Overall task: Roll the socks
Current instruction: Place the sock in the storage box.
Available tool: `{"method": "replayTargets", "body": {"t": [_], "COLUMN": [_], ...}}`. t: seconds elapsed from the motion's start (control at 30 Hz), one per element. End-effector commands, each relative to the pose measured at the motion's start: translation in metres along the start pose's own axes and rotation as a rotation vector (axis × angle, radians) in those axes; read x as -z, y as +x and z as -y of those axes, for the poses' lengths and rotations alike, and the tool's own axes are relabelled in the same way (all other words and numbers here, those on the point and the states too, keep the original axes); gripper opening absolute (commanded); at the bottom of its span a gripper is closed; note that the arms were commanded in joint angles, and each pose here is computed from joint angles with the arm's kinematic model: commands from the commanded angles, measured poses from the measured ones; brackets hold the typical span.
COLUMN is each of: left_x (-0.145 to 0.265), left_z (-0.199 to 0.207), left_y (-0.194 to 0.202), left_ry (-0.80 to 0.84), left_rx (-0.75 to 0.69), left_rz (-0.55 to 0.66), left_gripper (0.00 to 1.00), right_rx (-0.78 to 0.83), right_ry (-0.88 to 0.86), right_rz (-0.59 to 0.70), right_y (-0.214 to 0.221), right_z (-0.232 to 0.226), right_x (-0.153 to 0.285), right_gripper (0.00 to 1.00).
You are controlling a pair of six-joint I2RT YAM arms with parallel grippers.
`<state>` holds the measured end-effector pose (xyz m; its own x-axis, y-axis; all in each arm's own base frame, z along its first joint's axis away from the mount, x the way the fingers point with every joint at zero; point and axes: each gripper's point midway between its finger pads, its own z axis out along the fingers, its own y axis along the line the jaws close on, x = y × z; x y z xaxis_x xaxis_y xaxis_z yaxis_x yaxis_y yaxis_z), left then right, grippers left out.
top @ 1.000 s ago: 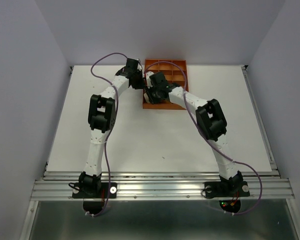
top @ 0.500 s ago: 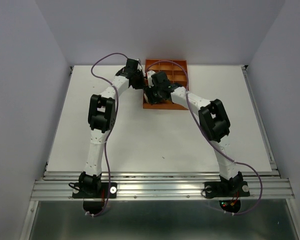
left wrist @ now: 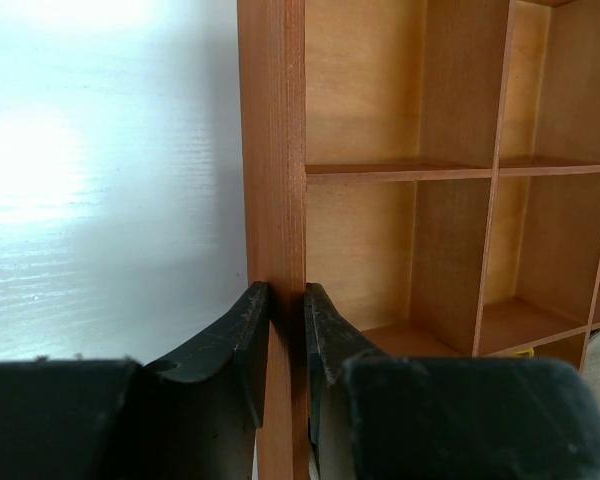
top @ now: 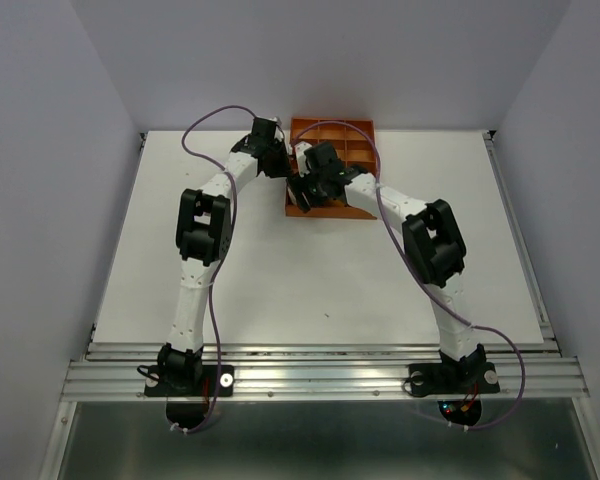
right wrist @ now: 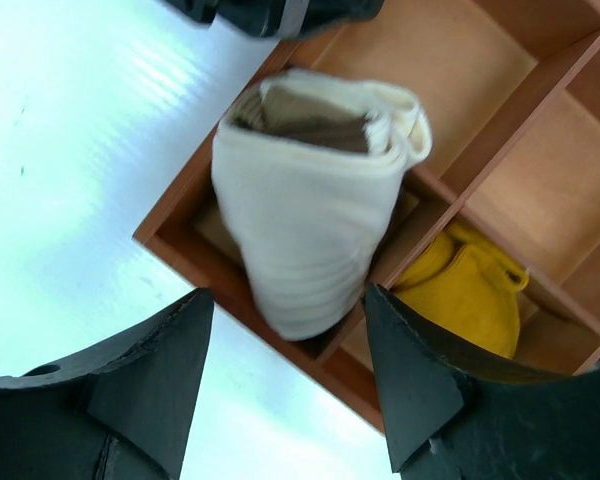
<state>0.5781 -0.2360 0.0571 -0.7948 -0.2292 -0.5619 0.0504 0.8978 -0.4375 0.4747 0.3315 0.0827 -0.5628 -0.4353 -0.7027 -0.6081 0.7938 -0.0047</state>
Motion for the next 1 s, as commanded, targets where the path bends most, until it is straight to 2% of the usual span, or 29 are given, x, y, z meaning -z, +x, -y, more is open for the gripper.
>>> {"method": "replayTargets", "body": {"t": [0.0, 0.27, 0.57, 0.97], "left_x": [-0.003, -0.003, -0.004, -0.007], "left_z": [-0.016, -0.014, -0.014, -0.012], "left_y": [0.001, 0.002, 0.003, 0.006], "left_ry": [-0.041, -0.032, -0.025, -0.010], "left_rx": [0.025, 0.027, 0.027, 0.031], "left_rz": [0.008, 0.005, -0.002, -0.013], "left_gripper": [0.00, 0.00, 0.00, 0.00], "right_rx": [0.024, 0.067, 0.085, 0.091], "right_ry": [-0.037, -0.064, 0.027, 0.010], "right_rz": [0.013, 0.061, 0.181, 0.224], "right_y": [-0.010, -0.027, -0.057, -0.068], "right_z": [-0.010, -0.013, -0.001, -0.004], "right_x": [0.024, 0.019, 0.011, 0.000], "right_gripper": [0.68, 0.69, 0.69, 0.68]}}
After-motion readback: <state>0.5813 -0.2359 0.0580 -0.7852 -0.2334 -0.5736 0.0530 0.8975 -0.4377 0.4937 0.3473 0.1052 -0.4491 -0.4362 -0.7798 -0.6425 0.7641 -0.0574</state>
